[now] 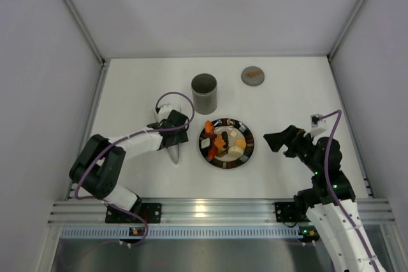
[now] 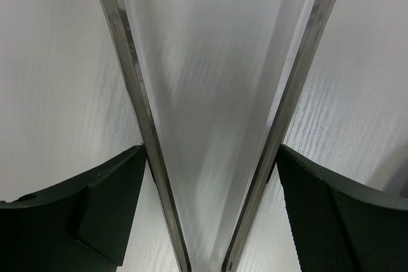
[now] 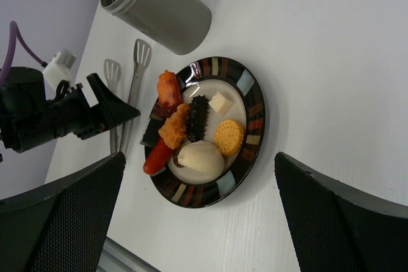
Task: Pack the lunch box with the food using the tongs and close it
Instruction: Pick up the clamp at the center of the board.
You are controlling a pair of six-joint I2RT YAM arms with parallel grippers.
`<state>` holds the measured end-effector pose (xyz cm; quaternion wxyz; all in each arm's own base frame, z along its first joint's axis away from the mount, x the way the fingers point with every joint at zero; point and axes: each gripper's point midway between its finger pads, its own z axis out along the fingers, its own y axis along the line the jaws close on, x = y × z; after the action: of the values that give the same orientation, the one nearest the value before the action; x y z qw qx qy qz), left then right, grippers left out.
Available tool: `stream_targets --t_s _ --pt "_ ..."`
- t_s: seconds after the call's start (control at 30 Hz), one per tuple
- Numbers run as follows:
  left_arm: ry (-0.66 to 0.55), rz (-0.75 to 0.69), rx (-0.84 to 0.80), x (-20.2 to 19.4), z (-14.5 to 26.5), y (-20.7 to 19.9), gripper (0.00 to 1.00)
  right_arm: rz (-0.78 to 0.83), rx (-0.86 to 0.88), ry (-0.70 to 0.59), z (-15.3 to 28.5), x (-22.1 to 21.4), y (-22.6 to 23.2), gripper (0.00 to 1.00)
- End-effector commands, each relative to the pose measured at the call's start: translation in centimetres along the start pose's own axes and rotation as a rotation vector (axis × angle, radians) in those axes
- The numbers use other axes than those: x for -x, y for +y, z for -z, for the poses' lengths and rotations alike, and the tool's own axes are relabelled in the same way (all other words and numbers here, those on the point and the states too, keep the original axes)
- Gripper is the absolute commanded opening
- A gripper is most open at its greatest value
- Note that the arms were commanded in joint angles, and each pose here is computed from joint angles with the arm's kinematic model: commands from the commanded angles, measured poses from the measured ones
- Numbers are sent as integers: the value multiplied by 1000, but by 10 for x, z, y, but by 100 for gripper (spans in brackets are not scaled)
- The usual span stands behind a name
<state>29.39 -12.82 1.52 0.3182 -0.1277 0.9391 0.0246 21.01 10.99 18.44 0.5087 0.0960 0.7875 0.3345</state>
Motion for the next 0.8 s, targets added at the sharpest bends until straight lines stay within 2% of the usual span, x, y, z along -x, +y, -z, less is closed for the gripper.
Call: stream_targets --t_s 0.0,0.77 --pt "206 -35 8 -62 -3 9 87 -1 -15 -3 2 0 -3 99" --pt "209 0 50 -80 3 17 85 -3 -13 2 1 -4 -6 100"
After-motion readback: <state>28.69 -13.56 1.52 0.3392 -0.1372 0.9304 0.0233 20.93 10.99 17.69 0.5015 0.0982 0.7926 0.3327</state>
